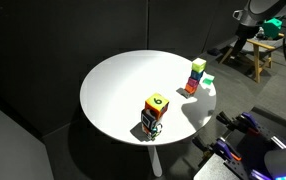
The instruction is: Put the dark green block on the light green block
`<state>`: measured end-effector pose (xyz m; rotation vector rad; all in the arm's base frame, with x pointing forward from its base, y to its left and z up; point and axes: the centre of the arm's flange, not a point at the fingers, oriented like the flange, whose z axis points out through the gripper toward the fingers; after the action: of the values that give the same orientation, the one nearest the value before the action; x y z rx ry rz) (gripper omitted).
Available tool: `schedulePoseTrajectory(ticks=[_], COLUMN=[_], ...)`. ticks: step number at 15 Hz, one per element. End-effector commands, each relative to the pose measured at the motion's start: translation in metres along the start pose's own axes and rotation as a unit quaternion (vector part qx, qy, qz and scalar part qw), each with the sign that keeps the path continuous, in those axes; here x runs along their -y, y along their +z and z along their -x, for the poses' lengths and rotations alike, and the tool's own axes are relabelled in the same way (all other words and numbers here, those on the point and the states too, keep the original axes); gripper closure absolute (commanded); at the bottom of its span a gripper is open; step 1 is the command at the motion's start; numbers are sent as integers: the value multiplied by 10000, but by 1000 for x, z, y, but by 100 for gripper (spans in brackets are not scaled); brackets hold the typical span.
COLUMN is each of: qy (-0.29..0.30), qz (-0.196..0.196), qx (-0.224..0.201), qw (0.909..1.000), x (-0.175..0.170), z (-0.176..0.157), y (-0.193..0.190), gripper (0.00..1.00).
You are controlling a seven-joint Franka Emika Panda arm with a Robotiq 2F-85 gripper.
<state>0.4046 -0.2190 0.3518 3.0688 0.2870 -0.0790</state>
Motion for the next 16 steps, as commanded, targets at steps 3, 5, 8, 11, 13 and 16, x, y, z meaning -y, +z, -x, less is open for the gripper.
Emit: schedulePoseTrajectory(ticks=[3,5,8,11,13,16], qy=[-48,25,72,90,122,156], qz=[19,69,163,205,157,-37], qx=[16,24,-8,-43,-13,35], qw=[10000,10000,9998,9997,9998,9999], x=[-35,-40,-48,-55,-60,-65], z=[-3,-5,-10,-13,-15,-18], y=[9,15,27,40,48,58], gripper=[0,0,0,0,0,0])
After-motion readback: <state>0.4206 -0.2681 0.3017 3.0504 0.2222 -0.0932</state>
